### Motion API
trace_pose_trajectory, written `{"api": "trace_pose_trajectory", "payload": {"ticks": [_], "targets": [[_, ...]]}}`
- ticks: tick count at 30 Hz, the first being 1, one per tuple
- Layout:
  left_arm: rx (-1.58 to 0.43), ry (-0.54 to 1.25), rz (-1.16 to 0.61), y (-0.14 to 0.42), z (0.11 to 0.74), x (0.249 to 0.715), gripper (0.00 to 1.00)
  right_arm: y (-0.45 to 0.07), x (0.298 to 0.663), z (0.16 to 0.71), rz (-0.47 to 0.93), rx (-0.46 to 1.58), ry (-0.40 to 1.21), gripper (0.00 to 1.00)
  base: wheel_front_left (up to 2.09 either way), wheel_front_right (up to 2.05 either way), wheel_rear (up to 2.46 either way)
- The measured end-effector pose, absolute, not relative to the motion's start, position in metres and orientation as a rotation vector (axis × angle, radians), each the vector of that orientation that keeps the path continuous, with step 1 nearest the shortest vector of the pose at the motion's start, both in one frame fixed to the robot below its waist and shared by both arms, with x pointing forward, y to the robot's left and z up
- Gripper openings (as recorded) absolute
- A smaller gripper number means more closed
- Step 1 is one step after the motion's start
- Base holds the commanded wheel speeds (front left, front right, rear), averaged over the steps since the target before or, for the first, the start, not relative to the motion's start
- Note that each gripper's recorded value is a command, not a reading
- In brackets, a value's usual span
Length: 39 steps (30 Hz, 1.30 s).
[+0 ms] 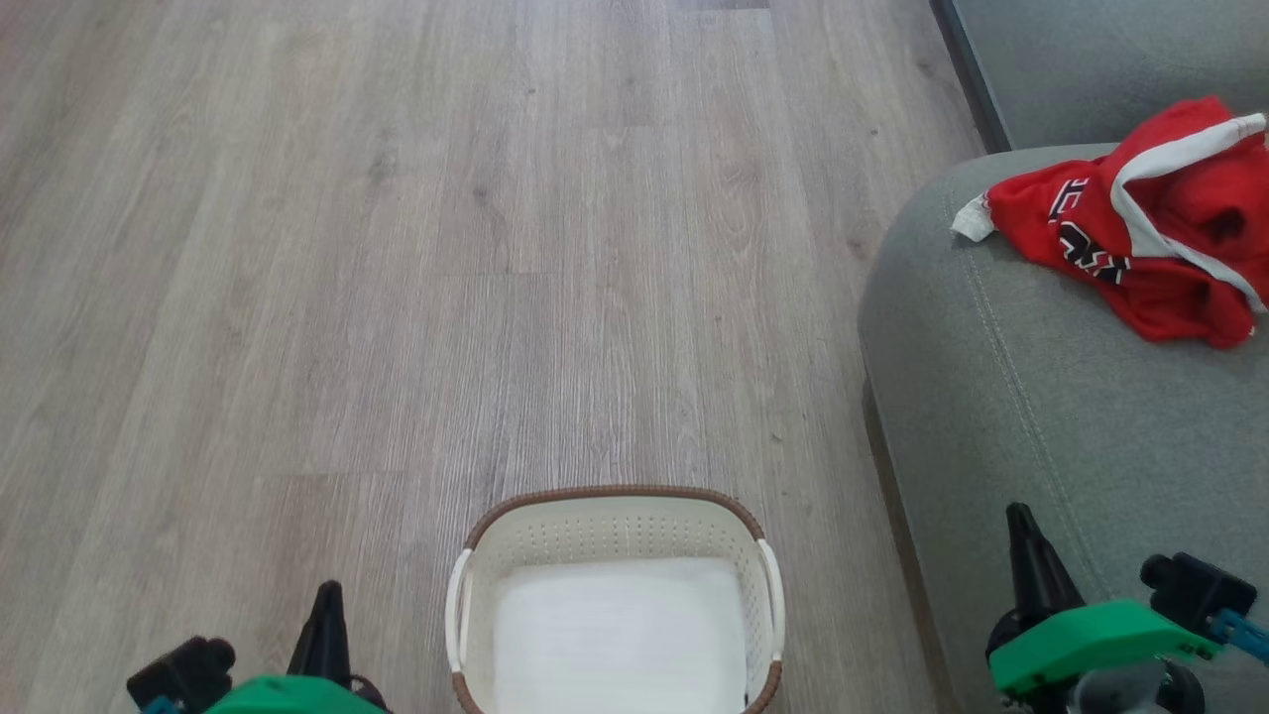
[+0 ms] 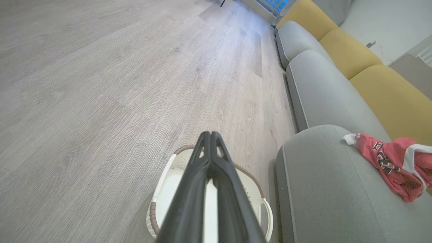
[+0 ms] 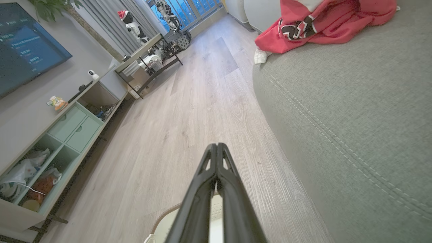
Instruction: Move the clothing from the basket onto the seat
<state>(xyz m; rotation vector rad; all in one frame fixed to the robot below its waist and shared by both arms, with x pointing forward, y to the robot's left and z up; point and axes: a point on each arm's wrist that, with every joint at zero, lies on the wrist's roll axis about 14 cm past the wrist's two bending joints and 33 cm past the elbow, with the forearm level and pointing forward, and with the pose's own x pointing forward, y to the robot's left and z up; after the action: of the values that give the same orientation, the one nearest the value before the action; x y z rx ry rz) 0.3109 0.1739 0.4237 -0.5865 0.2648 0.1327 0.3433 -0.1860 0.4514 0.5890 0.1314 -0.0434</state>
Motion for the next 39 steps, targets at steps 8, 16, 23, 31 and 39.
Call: {"api": "trace_pose_trajectory", "payload": {"ticks": [8,16,23,31,39], "targets": [[-0.678,0.261,0.142,0.176,0.426,0.317,0.0,-0.189,0.345,0.451,-0.065,0.679,0.135,0.0,0.0,0.0,0.0],[-0.758,0.272,0.148,0.177,0.425,0.318,0.0,-0.193,0.349,0.455,-0.079,0.76,0.124,0.0,0.0,0.0,0.0],[-0.838,0.263,0.145,0.178,0.429,0.326,0.0,-0.194,0.349,0.452,-0.094,0.841,0.133,0.0,0.0,0.0,0.0],[-0.93,0.264,0.149,0.178,0.43,0.329,0.0,-0.196,0.354,0.455,-0.103,0.931,0.125,0.0,0.0,0.0,0.0],[-1.023,0.243,0.148,0.181,0.436,0.338,0.0,-0.198,0.356,0.457,-0.111,1.023,0.121,0.0,0.0,0.0,0.0]]}}
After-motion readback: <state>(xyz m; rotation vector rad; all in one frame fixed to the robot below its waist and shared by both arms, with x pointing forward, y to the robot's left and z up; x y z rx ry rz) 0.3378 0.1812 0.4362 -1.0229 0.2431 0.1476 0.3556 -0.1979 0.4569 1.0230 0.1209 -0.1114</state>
